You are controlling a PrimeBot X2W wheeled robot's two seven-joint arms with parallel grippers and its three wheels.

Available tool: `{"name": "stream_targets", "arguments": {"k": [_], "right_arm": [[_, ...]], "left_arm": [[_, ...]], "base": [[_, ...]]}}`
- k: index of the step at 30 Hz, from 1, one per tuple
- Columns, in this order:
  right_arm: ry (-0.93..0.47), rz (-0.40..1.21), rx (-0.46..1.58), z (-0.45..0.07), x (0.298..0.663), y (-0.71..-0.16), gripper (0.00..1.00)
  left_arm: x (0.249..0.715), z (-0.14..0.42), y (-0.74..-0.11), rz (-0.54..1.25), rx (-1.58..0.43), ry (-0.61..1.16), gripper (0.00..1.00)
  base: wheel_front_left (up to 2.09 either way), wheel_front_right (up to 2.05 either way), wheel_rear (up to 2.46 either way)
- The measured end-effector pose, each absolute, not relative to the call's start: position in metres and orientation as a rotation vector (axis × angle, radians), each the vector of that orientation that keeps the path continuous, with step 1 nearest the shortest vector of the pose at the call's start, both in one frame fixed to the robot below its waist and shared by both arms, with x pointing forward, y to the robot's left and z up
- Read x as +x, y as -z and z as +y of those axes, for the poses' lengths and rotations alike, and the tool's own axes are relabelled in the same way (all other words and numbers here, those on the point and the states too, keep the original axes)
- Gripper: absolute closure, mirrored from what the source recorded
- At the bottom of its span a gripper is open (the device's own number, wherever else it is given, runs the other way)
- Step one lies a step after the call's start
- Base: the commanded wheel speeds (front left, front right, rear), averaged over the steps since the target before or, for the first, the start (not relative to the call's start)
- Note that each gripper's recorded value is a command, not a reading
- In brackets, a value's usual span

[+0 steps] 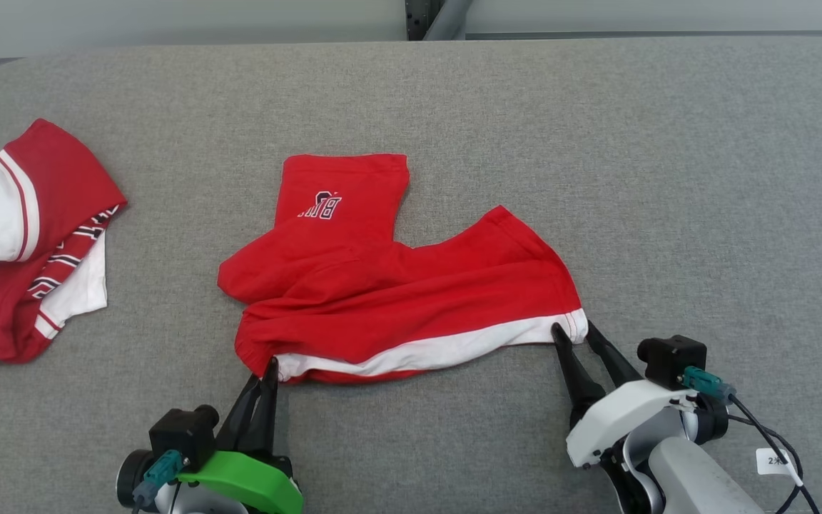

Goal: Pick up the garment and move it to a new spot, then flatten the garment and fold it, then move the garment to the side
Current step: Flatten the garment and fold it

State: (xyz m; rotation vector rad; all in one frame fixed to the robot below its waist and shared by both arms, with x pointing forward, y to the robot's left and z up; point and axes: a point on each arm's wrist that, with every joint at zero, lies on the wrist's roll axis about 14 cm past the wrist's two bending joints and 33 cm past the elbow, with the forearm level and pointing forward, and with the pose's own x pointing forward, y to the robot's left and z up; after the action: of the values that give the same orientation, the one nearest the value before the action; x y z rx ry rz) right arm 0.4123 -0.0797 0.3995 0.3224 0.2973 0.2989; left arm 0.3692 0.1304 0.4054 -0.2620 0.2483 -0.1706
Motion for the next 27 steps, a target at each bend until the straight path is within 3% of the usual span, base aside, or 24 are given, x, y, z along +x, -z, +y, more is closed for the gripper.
{"name": "stream_targets", "arguments": {"k": [2,5,16,27], "right_arm": [[-0.303,0.306,0.323,-0.078,0.411,-0.397,0.64],[-0.299,0.313,0.333,-0.078,0.412,-0.395,1.0],[-0.208,0.134,0.511,-0.098,0.44,-0.451,1.0],[-0.309,-0.287,0.486,-0.114,0.495,-0.608,1.0]], "left_arm": [[0.369,0.131,-0.405,0.249,-0.262,0.169,1.0],[0.369,0.131,-0.405,0.25,-0.263,0.167,1.0],[0.39,0.124,-0.448,0.114,-0.21,0.245,1.0],[0.457,0.114,-0.57,-0.186,-0.018,0.481,1.0]], "base": [[0.0,0.0,0.0],[0.0,0.0,0.0],[0.0,0.0,0.0],[0.0,0.0,0.0]]}}
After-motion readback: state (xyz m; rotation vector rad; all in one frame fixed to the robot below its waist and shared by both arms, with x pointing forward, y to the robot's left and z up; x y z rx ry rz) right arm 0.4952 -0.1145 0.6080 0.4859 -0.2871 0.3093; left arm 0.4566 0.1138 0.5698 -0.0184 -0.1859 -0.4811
